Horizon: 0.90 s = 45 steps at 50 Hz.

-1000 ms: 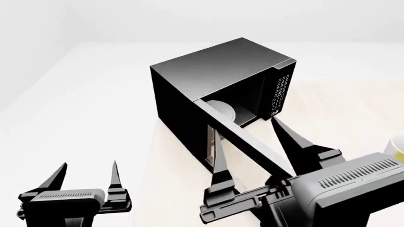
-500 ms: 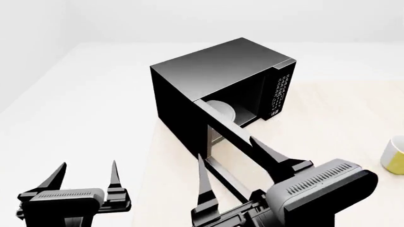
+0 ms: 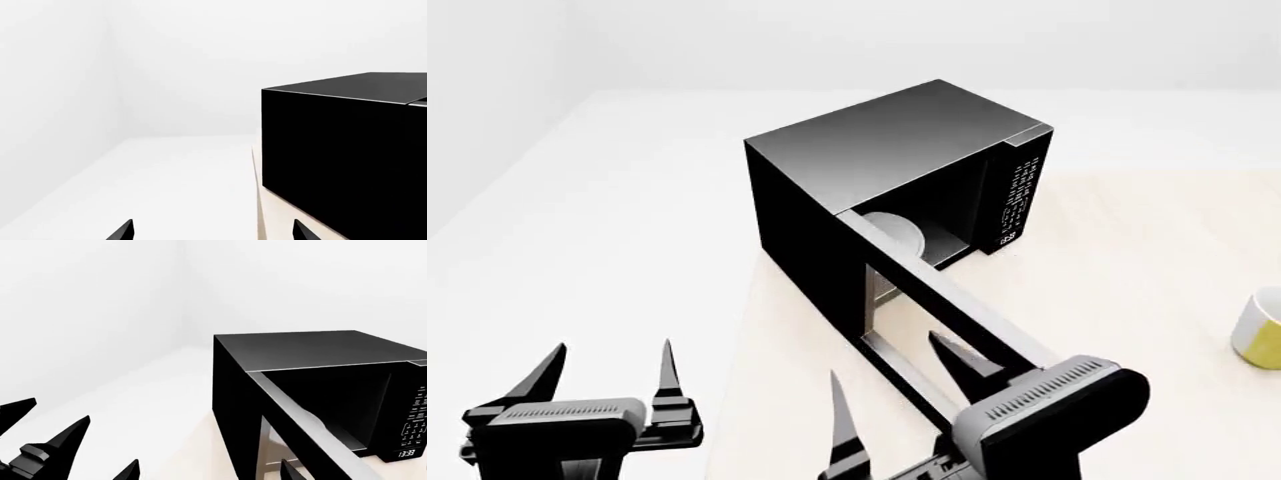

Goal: Close the microwave.

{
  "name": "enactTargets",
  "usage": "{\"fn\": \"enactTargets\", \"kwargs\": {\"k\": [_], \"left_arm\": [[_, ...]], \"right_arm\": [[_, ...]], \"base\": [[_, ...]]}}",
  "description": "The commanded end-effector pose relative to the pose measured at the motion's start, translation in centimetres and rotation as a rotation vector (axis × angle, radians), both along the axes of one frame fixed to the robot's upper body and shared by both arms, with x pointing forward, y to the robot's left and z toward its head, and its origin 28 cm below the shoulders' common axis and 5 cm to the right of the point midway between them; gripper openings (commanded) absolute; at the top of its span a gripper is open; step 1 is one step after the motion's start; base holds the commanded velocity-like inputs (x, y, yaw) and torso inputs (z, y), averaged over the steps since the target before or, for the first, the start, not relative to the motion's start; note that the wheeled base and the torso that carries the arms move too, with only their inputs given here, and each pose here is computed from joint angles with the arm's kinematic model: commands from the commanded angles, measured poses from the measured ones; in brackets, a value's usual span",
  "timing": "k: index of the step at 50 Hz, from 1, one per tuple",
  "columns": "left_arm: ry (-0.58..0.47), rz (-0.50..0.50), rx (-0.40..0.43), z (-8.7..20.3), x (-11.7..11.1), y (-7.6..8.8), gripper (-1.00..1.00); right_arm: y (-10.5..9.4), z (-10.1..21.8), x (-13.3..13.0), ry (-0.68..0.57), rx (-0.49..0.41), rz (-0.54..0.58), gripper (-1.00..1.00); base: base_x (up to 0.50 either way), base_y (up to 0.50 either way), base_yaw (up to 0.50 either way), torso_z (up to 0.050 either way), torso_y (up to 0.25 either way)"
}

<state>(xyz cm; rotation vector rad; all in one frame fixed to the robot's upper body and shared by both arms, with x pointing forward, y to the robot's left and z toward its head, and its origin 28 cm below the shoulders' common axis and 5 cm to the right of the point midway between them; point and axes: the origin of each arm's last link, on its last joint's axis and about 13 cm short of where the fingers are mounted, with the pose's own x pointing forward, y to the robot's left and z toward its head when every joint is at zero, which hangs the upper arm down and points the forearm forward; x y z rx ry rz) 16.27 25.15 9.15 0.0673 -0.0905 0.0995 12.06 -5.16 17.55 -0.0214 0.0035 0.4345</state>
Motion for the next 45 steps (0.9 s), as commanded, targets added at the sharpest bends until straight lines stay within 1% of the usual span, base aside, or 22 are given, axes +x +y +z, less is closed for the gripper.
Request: {"fn": "enactTargets", "kwargs": {"k": [1, 28, 45], "left_arm": [[0.0, -0.003, -0.001, 0.0, 0.0, 0.0, 1.0], [0.0, -0.005, -0.001, 0.0, 0.0, -0.1, 1.0], [0.0, -0.007, -0.002, 0.0, -0.1, -0.1, 1.0]], "right_arm": [[0.0, -0.7, 0.0, 0.055, -0.026, -0.007, 1.0], [-0.1, -1.8, 0.3, 0.136, -0.06, -0.023, 1.0], [-0.3, -2.6, 0.3, 0.185, -0.078, -0.051, 1.0]], "base": [[0.0, 0.0, 0.0, 0.0, 0.0], [0.0, 0.0, 0.0, 0.0, 0.0], [0.0, 0.0, 0.0, 0.0, 0.0]]}}
